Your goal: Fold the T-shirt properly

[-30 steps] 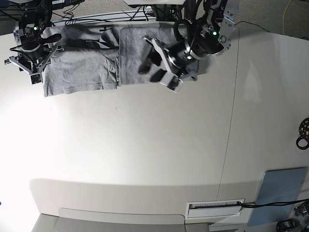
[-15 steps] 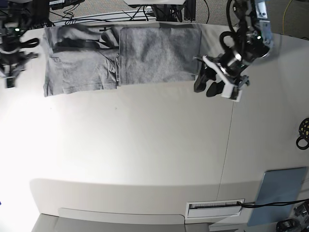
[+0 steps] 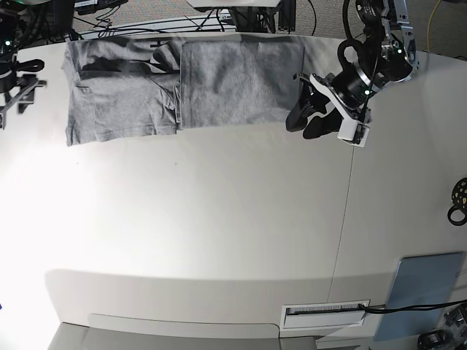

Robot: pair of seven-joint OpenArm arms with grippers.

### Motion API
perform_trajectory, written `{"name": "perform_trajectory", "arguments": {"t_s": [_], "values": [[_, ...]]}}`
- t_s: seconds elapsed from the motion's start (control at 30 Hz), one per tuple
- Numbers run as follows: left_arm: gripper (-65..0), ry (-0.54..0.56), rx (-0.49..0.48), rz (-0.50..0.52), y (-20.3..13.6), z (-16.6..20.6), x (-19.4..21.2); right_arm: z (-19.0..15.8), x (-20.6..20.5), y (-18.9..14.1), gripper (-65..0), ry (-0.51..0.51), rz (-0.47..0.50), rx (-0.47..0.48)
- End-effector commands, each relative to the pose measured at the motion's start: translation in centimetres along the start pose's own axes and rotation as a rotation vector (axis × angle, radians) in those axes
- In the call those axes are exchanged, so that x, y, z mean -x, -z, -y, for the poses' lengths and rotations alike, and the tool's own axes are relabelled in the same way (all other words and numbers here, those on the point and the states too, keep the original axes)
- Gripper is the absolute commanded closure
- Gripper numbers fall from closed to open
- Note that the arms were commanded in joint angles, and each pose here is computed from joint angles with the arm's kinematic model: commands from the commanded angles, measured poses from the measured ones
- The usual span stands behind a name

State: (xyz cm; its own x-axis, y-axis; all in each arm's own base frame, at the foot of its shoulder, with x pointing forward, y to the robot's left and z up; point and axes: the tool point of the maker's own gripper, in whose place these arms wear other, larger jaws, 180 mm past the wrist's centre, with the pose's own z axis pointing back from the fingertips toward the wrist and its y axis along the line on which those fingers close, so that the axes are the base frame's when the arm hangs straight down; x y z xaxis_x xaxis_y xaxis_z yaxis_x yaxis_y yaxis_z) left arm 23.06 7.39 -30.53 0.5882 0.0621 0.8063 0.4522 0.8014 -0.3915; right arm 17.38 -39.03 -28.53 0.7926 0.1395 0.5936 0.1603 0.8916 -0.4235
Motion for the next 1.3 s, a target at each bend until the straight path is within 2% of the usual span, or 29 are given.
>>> {"name": "perform_trajectory", "arguments": {"t_s": [0.0,0.13,0.33,0.47,0.7,1.0,1.27], "values": [[-26.0,0.029,0.033,0.031,-0.2,0.8,-0.9,0.0,-0.8,-0.1,-41.2,0.015,0.027,-0.024],[-26.0,0.033,0.055,0.021,-0.4,1.2,-0.4,-2.4,0.9,1.2,-41.2,0.115,-0.012,-0.198],[-26.0,0.032,0.064,0.021,-0.5,1.4,-0.3,-5.9,3.9,3.7,-41.2,0.229,-0.174,-0.458],[-26.0,0.055,0.082,0.021,-0.5,1.8,-0.3,-7.5,4.1,5.0,-41.2,0.283,-0.231,-0.584],[-26.0,0.055,0.082,0.023,-0.5,1.8,-0.3,-8.5,4.8,6.3,-41.2,0.342,-0.277,-0.652],[-25.7,0.055,0.082,0.024,-0.5,1.8,-0.3,-9.3,6.9,6.5,-41.2,0.351,-0.336,-0.693],[-25.8,0.055,0.082,0.024,-0.5,1.8,-0.3,-10.9,3.6,5.3,-41.2,0.447,-0.2,-0.842]]}}
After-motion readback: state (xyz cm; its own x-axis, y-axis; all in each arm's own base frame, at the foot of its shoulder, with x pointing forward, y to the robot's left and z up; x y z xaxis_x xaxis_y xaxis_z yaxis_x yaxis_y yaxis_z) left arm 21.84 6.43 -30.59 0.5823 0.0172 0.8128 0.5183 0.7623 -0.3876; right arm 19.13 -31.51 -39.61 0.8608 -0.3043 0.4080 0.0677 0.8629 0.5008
